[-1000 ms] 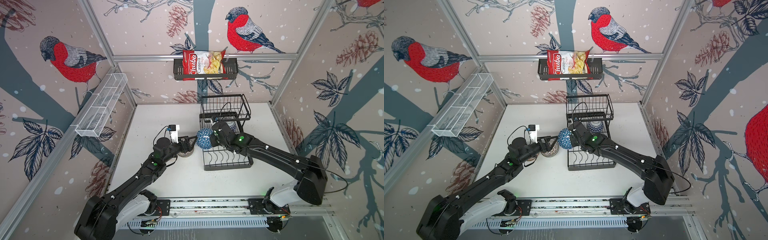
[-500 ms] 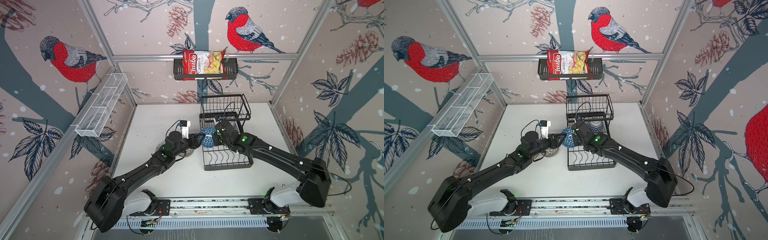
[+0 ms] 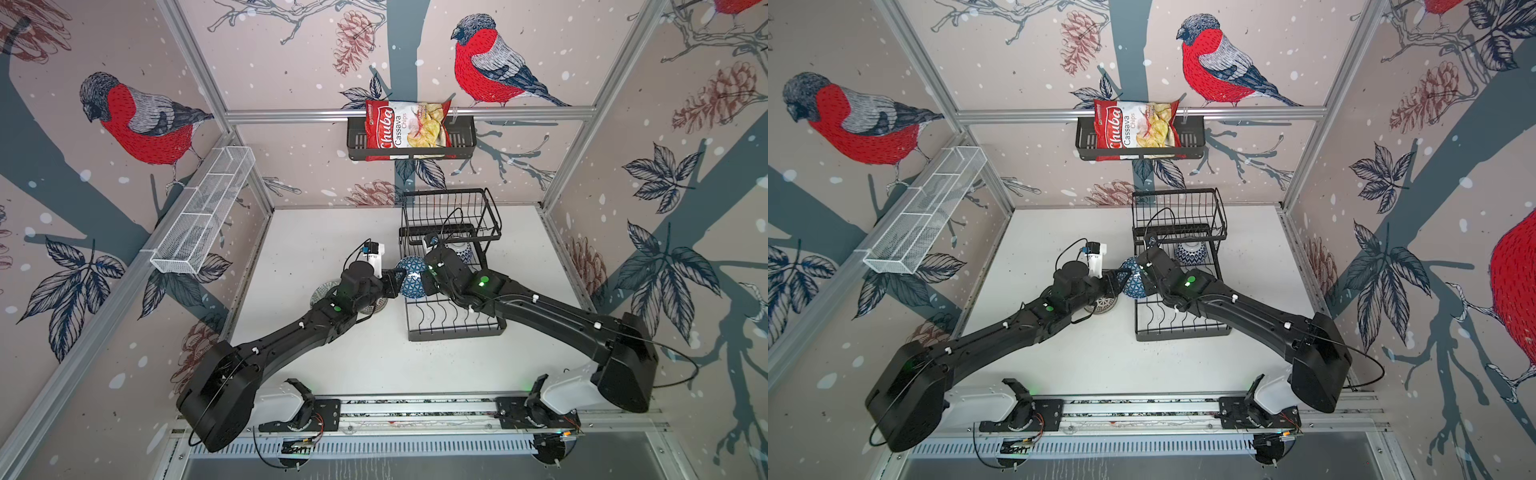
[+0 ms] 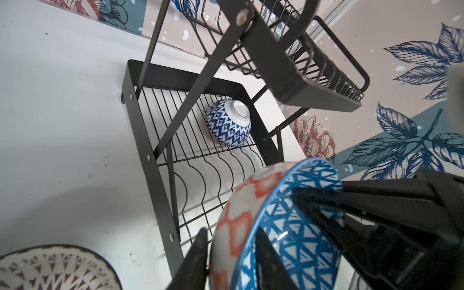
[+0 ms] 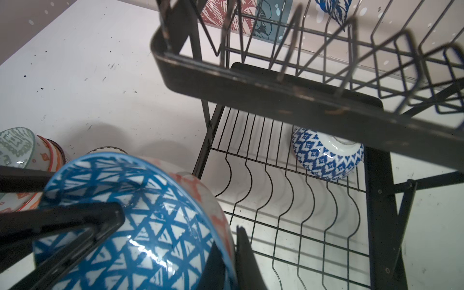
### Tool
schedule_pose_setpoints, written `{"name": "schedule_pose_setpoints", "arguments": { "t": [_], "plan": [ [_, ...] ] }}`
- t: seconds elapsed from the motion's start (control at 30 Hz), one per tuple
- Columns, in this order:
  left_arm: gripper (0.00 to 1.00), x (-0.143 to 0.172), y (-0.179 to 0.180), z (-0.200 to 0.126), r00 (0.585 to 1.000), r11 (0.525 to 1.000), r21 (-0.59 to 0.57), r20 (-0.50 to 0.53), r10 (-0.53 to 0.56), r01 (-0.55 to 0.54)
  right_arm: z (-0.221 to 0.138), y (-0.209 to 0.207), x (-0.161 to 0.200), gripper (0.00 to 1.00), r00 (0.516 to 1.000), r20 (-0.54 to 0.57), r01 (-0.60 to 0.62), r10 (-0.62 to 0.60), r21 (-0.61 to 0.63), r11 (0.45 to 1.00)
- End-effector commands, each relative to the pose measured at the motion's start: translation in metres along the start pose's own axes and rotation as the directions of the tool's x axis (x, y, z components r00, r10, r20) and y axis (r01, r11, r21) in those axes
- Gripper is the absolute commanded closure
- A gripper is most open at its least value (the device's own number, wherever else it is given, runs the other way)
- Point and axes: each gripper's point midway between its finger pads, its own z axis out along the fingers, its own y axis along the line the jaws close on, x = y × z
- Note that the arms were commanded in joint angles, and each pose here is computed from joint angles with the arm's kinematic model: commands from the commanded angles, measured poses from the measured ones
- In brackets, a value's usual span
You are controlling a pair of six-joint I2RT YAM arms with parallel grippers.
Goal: Load bowls into a dish rack
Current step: Place the bowl in the dish rack.
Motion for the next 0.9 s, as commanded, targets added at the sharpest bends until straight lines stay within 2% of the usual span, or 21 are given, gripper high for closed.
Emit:
{"name": "schedule_pose_setpoints", "arguments": {
  "t": [0.0,0.23,0.43,0.63,0.87],
  "plan": [
    [0.78,-0.003,0.003,0.001,1.000,1.000,-0.025,0.011,0.007,-0.006,-0.006,0.001,-0.020,0.98,0.996,0.085,-0.036,0.036,0.005,0.999],
    [1.00,0.001,0.009,0.008,1.000,0.998,-0.059,-0.016,0.002,-0.003,-0.012,0.009,-0.024,0.93,0.993,0.113,-0.022,0.019,0.028,0.999],
    [1.00,0.001,0.010,0.011,1.000,0.998,-0.059,-0.009,-0.009,0.008,-0.014,0.019,-0.025,0.88,0.992,0.124,0.005,-0.013,0.061,0.998],
    [1.00,0.000,0.004,0.013,1.000,1.000,-0.020,-0.004,0.005,-0.006,-0.011,0.022,-0.024,0.80,0.992,0.124,0.017,-0.023,0.055,0.998],
    [1.00,0.002,0.000,0.014,1.000,1.000,0.018,0.005,0.009,-0.009,-0.017,0.019,-0.028,0.68,0.991,0.130,-0.004,0.008,-0.031,1.000]
  ]
}}
